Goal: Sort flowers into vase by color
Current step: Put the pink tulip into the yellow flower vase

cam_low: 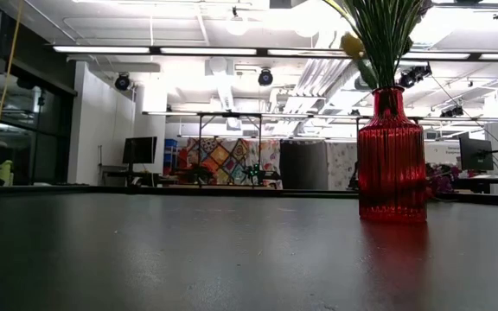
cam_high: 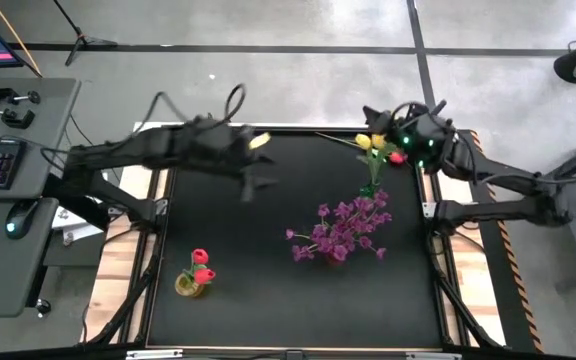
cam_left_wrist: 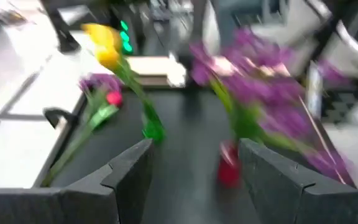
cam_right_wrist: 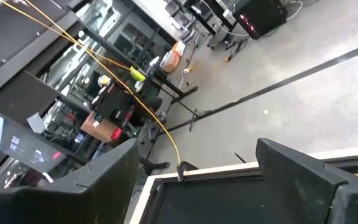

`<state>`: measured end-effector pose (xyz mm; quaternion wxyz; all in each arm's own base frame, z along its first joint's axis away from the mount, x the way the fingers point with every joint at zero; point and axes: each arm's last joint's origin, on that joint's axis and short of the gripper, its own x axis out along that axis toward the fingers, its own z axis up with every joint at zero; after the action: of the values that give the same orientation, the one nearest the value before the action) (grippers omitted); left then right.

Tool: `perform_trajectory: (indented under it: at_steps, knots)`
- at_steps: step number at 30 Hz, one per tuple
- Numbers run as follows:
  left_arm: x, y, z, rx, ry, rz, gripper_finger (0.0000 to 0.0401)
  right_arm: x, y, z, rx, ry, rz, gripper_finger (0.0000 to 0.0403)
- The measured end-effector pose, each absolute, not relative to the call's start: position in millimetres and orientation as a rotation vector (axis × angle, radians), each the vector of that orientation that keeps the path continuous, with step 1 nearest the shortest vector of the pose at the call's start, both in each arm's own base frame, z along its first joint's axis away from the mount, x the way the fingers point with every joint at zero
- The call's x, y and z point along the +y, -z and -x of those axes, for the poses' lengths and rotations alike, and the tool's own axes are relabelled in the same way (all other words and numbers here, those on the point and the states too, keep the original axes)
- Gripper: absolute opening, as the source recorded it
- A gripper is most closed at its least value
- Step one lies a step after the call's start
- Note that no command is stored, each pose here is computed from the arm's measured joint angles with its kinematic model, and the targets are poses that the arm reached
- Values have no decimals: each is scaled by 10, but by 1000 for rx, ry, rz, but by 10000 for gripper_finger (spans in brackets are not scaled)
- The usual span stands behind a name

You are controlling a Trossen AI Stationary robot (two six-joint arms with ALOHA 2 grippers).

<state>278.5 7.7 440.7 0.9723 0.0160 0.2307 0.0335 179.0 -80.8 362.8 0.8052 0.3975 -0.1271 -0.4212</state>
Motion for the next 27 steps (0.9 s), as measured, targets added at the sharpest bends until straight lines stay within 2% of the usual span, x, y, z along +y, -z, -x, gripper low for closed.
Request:
perform_trajectory:
  at_steps: [6,11,21,27]
  knots:
    - [683,-4179,-3262,388,-215,172,223,-1162,-3651,-1506,-248,910,-835,312]
    - [885,-4051,-3449,349,-176,378,223,-1281,-3686,-1369,-237,821,-846,312]
    - [955,-4121,-3526,232,-176,298,223,-1400,-3806,-1262,-359,845,-748,312]
    - [1052,-4252,-3377,188,-203,261,223,-1602,-3565,-1216,-268,1126,-817,312]
